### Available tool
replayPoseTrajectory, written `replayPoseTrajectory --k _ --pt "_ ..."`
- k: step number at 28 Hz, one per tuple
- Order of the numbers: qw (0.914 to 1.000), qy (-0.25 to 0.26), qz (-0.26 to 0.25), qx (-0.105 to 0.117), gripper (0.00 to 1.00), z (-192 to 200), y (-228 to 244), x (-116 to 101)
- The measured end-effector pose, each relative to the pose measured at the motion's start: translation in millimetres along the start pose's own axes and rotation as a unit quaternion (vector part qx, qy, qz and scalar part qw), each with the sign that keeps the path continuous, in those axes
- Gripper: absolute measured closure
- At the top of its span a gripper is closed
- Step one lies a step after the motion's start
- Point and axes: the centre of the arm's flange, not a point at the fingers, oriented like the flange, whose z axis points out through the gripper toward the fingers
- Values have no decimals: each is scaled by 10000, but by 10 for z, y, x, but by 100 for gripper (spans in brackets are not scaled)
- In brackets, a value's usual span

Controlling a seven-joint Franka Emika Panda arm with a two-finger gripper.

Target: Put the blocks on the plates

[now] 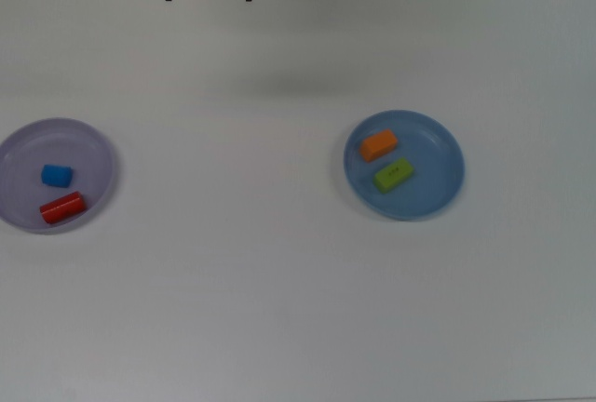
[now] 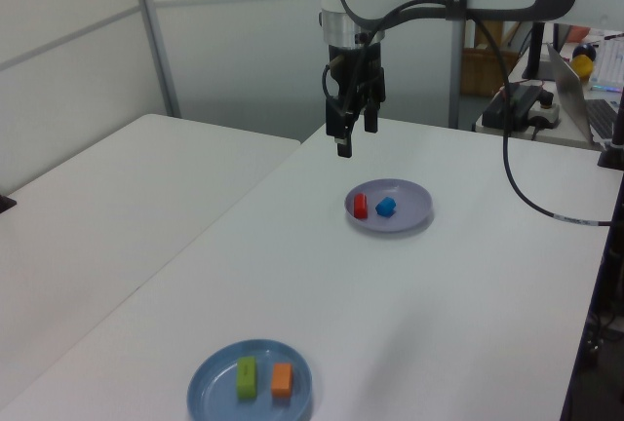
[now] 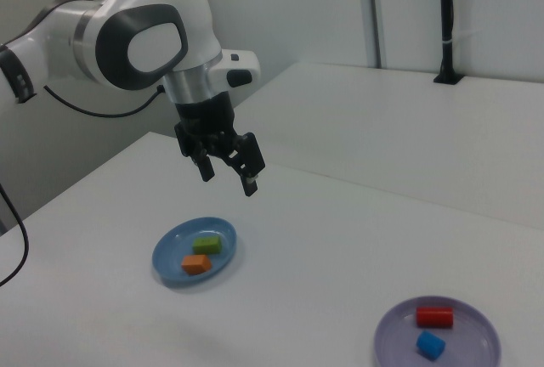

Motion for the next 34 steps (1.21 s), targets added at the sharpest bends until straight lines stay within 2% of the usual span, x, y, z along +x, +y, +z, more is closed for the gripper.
replayPoseTrajectory --k 20,26,34 --pt "10000 -82 -3 5 0 14 -1 -18" --pt "9999 -78 1 139 0 13 -25 -17" --pt "9998 -76 38 152 0 12 14 -19"
